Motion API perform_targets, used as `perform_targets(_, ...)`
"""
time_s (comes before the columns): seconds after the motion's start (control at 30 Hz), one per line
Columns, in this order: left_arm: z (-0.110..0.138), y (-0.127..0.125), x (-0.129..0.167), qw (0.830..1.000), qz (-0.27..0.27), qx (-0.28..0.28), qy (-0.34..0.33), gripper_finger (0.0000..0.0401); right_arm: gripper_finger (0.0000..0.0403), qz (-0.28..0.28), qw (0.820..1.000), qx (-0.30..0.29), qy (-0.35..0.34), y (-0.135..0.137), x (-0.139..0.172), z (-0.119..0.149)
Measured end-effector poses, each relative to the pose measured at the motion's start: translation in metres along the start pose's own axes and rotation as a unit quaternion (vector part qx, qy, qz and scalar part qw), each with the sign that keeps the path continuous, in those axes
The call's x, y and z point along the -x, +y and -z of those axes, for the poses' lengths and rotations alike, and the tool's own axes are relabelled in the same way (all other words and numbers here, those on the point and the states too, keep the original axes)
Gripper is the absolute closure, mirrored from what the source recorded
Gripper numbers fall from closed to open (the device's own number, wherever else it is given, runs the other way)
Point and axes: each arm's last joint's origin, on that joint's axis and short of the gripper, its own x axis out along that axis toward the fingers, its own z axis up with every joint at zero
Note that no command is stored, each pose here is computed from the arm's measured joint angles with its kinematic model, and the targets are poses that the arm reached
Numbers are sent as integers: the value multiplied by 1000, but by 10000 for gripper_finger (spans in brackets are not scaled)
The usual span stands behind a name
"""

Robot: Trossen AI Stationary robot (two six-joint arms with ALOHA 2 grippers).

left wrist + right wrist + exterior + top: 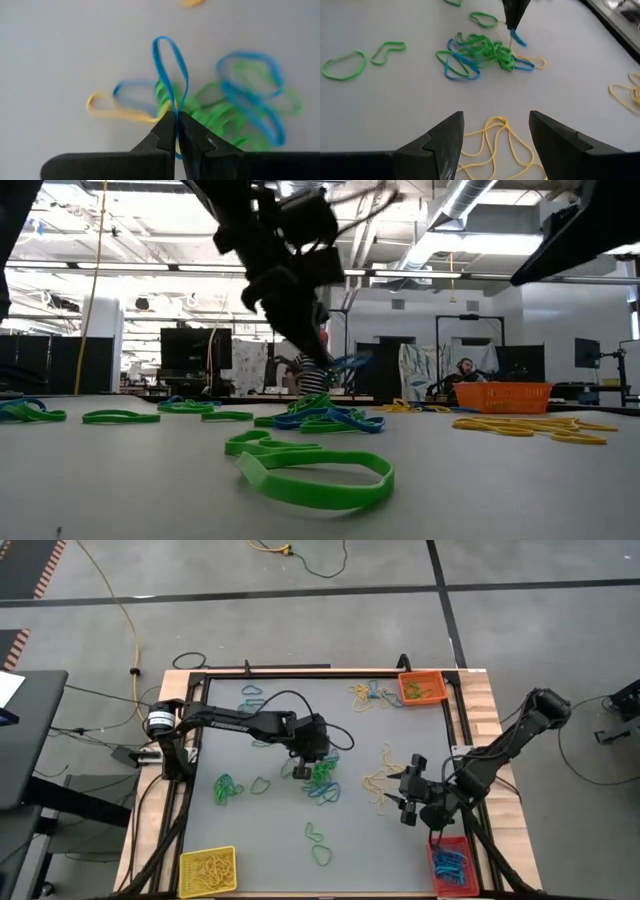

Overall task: Sort rubber bands into baskets
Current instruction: Put the blue rubber band into the red bin

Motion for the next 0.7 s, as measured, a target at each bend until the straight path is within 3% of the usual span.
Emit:
perform_targets(0.23,-33,-24,7,994,40,-56,-82,400,148,-27,997,43,-60,5,-4,-18)
perform_targets(0.43,-50,-38,11,981,95,-84,-149,400,148,-66,986,116,-104,17,-8,-28)
perform_targets(0.57,-52,-40,12,979,97,-86,-156,400,148,-54,979,165,-108,23,-21,-28)
perform_targets(0.7,-51,-39,12,981,97,-77,-151,400,148,-22,981,177,-82,21,-40,-24)
